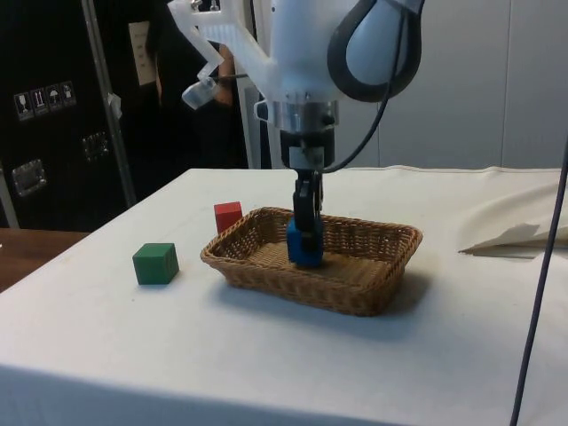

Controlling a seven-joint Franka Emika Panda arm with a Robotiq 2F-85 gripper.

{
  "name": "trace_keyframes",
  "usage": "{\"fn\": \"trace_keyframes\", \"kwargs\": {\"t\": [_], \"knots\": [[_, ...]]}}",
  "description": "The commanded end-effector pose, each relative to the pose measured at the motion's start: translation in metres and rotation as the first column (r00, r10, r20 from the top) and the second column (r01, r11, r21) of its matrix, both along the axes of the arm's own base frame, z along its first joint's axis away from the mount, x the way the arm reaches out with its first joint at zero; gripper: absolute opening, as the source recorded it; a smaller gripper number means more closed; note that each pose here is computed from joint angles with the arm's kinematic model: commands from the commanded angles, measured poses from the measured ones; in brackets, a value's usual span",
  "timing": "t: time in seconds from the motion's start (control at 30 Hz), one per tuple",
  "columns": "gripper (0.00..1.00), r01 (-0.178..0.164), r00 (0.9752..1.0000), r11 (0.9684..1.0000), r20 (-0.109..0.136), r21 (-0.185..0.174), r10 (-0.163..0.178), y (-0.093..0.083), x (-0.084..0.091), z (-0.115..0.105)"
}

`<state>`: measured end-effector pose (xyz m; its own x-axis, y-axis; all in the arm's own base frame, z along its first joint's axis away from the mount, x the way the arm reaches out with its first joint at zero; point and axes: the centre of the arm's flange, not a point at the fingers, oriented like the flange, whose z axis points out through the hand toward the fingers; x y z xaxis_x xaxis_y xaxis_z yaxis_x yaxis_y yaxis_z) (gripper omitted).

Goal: Pick up the blue cube and place it into the basket.

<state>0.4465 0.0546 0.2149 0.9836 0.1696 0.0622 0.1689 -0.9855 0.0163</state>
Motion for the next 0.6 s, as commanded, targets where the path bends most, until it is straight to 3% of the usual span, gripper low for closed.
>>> {"fn": "trace_keyframes", "kwargs": {"t": [0.0, 0.13, 0.17, 0.4, 0.57], "knots": [[0.02, 0.003, 1.0, 0.9999, 0.004, -0.013, -0.003, -0.003, 0.002, -0.003], [0.02, 0.002, 0.9999, 1.0, -0.013, 0.0, -0.002, 0.0, 0.003, -0.008], [0.02, 0.004, 1.0, 0.9999, -0.007, -0.011, -0.004, -0.003, 0.006, -0.011], [0.02, 0.002, 0.9998, 1.0, -0.022, 0.001, -0.002, 0.0, 0.008, -0.015], [0.02, 0.004, 0.9998, 1.0, -0.019, -0.001, -0.004, -0.001, 0.008, -0.014]]}}
